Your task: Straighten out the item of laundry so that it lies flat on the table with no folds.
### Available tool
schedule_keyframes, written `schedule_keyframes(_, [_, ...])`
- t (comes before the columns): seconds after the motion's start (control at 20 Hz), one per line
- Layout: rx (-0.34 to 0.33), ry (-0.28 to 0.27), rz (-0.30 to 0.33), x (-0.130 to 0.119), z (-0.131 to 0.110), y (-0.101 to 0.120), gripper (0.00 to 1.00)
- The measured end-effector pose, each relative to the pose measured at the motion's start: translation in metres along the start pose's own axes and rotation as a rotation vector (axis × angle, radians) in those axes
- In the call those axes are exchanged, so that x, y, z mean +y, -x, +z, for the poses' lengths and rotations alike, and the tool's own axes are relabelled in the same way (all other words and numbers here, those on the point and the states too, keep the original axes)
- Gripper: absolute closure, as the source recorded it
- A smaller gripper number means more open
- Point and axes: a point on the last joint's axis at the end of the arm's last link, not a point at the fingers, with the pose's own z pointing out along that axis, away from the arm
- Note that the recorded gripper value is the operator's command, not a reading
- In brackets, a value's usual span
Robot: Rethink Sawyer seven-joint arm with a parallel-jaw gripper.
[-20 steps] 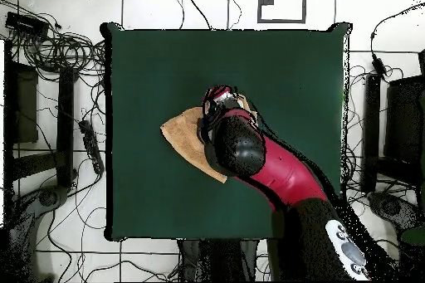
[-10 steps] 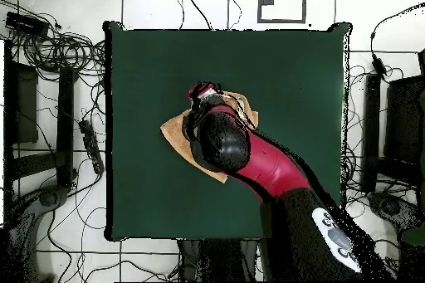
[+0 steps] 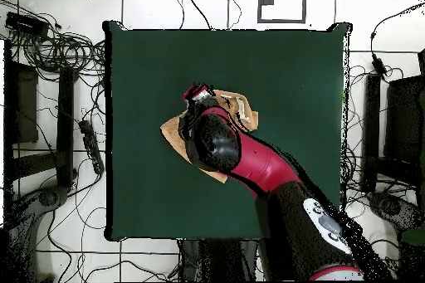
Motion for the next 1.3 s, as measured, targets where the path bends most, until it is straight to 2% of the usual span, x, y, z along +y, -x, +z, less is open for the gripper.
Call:
schedule_keyframes(0.3, [0.002, -0.009, -0.021, -0.019, 0.023, -0.008, 0.0])
schedule_keyframes(0.55, [0.011, -0.041, -0.014, -0.044, 0.045, -0.01, 0.0])
schedule_keyframes(0.75, [-0.014, -0.062, -0.011, -0.054, 0.044, 0.002, 0.0])
schedule_keyframes(0.8, [-0.037, -0.076, -0.008, -0.061, 0.041, 0.013, 0.0])
schedule_keyframes(1.0, [-0.076, -0.095, -0.005, -0.069, 0.039, 0.031, 0.0])
schedule_keyframes(1.3, [-0.112, -0.094, -0.014, -0.066, 0.04, 0.046, 0.0])
